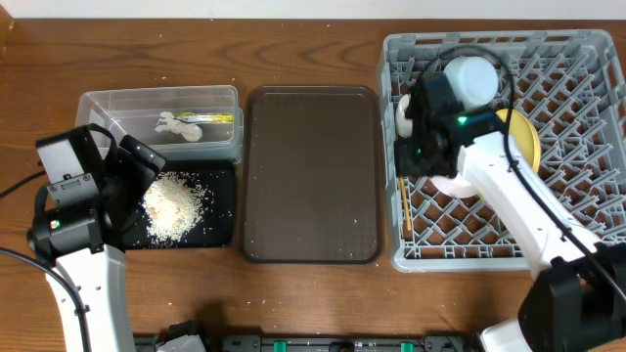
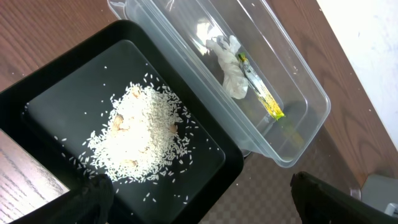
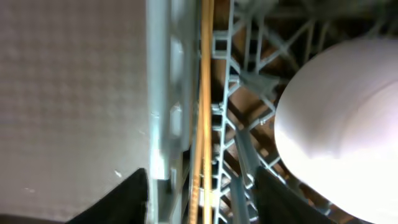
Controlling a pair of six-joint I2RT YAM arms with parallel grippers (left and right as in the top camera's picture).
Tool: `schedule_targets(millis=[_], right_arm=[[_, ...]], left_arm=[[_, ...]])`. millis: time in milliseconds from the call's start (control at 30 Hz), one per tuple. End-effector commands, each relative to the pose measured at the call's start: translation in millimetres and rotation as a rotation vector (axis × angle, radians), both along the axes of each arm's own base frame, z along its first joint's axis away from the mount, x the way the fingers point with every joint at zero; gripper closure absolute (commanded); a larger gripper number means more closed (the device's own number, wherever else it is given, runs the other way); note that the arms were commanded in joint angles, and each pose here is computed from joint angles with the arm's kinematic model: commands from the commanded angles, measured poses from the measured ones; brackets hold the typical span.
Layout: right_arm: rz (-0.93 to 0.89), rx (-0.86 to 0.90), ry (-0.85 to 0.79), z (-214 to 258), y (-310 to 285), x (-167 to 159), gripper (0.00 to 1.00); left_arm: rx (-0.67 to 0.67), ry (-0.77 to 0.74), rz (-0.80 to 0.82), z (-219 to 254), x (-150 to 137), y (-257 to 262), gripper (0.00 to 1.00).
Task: Sort waste into correct bins and load items into the dishwasher rack
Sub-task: 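Place the second chopstick into the rack's left side and release, then lift the right gripper up out of the rack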
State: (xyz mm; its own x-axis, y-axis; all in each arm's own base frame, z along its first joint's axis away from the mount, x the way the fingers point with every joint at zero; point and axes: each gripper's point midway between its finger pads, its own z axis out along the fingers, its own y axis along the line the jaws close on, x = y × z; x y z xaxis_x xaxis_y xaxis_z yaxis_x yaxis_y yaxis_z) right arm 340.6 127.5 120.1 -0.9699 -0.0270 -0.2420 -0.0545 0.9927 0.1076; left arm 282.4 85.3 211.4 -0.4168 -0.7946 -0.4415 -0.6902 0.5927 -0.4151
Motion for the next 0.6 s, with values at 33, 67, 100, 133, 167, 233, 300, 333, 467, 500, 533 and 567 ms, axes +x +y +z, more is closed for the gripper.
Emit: schedule_targets(millis=[33,67,100,133,167,233,300,333,467,500,533,567], right_arm=[[0.020,0.057,-0.135,58,8,23,0.41],[0.036,0.075,-0.155,70,11,25,0.40],[0.039,0.089,-0.169,79,14,26,0.38],[0.045,0.108,-0.182,88,16,26,0.37],[0.052,0.129,-0.194,97,20,27,0.37],[0.063,0.160,-0.208,107,25,27,0.37],[0.075,0.188,-0.213,113,30,26,0.37],[0.078,0.192,-0.214,114,31,25,0.37],[0.096,0.193,-0.206,112,37,21,0.37],[0.103,0.194,-0.204,112,40,20,0.36],[0.112,0.195,-0.201,112,43,18,0.36],[0.121,0.195,-0.199,112,46,16,0.36]], left_arm=[[0.008,-0.011,0.009,5,1,3,0.06],[0.008,-0.011,0.009,5,1,3,0.06],[0.008,-0.011,0.009,5,1,3,0.06],[0.008,-0.011,0.009,5,1,3,0.06],[0.008,-0.011,0.009,5,1,3,0.06],[0.008,-0.011,0.009,5,1,3,0.06],[0.008,-0.011,0.009,5,1,3,0.06],[0.008,-0.011,0.009,5,1,3,0.06],[0.008,-0.011,0.009,5,1,3,0.06],[0.008,-0.011,0.009,5,1,3,0.06],[0.008,-0.011,0.009,5,1,3,0.06],[0.008,-0.011,0.009,5,1,3,0.06]])
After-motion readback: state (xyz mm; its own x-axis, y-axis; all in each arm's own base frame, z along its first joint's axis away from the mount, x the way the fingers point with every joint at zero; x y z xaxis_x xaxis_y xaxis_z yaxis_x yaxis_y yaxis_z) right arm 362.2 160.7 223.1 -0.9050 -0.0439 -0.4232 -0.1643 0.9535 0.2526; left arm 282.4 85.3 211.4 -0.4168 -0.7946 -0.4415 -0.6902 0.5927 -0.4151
